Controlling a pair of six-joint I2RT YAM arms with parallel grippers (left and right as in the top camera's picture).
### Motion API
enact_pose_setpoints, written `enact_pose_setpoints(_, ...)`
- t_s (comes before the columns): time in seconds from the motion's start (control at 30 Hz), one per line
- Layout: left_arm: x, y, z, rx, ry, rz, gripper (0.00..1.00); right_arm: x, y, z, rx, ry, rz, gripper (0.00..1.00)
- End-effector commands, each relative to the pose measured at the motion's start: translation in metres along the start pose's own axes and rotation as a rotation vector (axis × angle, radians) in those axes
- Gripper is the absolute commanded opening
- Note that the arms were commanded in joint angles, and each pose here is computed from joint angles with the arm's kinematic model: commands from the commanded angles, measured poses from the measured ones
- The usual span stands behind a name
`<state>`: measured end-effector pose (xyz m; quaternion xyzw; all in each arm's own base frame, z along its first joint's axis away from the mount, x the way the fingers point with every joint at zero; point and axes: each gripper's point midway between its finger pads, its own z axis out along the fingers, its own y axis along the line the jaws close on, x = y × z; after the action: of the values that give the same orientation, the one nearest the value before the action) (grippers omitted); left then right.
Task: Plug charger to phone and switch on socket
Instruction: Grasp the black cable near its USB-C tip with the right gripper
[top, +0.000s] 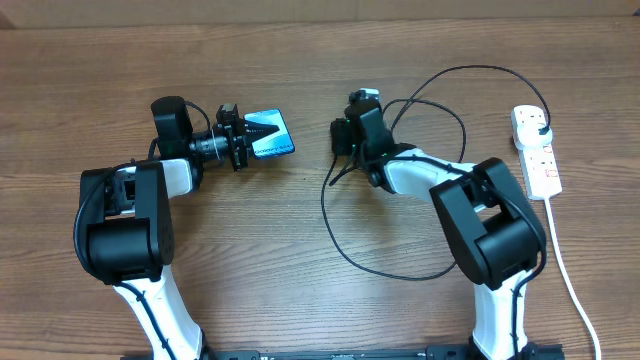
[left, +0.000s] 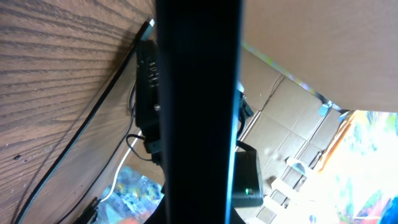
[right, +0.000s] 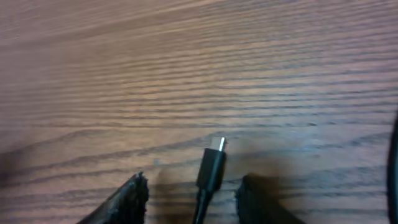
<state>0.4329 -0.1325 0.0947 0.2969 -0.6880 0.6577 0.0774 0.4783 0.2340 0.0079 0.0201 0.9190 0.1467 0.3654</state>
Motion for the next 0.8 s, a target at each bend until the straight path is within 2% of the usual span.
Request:
enact_pose_setpoints(0.0, 0.001, -0.009, 0.001, 0.007, 0.013, 0.033, 0.05, 0.018, 0.000, 0.013, 0.086, 0.027, -0.069, 0.43)
enact_pose_setpoints(0.17, 0.001, -0.009, 0.001, 0.007, 0.012, 0.034, 0.04, 0.030, -0.007, 0.021, 0.148, 0.087, -0.084, 0.39)
enact_pose_setpoints(0.37, 0.000, -0.009, 0.001, 0.006, 0.009, 0.040, 0.04, 0.032, -0.014, 0.021, 0.165, 0.102, -0.059, 0.18)
enact_pose_setpoints(0.43, 0.000, -0.009, 0.001, 0.006, 0.008, 0.044, 0.04, 0.034, -0.015, 0.021, 0.169, 0.110, -0.060, 0.14)
enact_pose_setpoints(0.5, 0.000, -0.009, 0.001, 0.006, 0.009, 0.045, 0.04, 0.036, -0.017, 0.020, 0.165, 0.129, -0.055, 0.04)
enact_pose_setpoints(0.67, 0.000, -0.009, 0.001, 0.007, 0.008, 0.084, 0.05, 0.021, -0.014, 0.003, 0.079, 0.238, 0.040, 0.04)
enact_pose_setpoints(0.77, 0.000, -0.009, 0.001, 0.006, 0.006, 0.084, 0.04, 0.003, -0.005, -0.022, -0.034, 0.289, 0.095, 0.04)
